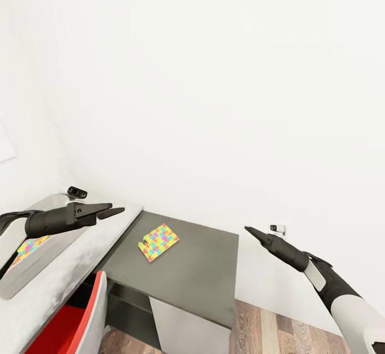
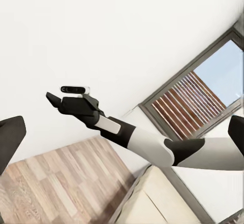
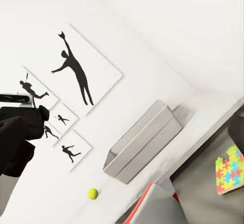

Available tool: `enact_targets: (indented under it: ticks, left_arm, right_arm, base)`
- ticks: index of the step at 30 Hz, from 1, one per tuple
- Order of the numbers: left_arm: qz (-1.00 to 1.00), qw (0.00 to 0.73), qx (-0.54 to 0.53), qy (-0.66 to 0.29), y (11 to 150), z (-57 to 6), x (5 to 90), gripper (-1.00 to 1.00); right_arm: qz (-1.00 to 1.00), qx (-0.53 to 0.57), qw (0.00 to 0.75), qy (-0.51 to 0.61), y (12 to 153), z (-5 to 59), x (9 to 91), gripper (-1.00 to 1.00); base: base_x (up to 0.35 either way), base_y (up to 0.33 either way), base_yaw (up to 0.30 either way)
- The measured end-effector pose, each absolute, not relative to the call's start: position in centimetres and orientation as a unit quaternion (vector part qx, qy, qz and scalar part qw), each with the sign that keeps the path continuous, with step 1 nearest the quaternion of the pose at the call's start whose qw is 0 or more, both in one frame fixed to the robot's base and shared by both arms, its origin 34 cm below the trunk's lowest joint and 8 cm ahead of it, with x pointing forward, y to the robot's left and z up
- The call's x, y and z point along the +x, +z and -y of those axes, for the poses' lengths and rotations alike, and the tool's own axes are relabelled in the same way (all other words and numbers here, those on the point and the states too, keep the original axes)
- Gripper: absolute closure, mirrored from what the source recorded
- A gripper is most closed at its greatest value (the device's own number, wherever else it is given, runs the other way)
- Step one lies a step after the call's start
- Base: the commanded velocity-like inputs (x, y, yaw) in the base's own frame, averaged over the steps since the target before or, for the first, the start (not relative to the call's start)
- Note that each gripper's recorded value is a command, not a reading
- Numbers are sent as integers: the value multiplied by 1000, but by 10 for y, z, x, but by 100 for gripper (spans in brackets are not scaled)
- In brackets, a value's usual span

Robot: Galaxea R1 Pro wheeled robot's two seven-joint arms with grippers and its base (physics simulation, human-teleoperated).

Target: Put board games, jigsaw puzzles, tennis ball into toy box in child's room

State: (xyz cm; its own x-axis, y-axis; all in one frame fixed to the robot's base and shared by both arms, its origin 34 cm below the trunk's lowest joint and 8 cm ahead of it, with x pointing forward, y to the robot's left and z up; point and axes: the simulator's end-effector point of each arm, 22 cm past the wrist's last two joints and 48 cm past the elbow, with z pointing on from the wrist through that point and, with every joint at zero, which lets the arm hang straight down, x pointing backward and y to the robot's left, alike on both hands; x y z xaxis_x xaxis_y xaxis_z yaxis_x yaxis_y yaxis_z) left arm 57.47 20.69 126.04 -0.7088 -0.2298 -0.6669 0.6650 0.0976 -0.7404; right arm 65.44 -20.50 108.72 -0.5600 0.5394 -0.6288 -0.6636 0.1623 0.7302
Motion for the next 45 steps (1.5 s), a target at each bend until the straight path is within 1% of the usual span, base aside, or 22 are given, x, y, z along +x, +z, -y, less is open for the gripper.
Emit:
enact_targets:
  ticks: [22,29,36,45]
  left_arm:
    - [-666,353,176,-633,1262,-205,572,-100]
    - [-671,355,166,-630,1259,-211,576,-100]
    - [-681,355,153,-622,1249,-218,584,-100]
    - [-727,354,112,-578,1210,-243,609,-100]
  right_arm:
    - [-602,-53,471,643,1096,206,653,-100]
    - [-652,-14,471,594,1072,211,675,-100]
    - [-675,8,465,573,1058,220,682,-100]
    - [-686,29,460,563,1045,234,683,-100]
  base:
    - [0,-39,-231]
    - [0,0,-216]
    - [0,0,-49]
    - [0,0,-26]
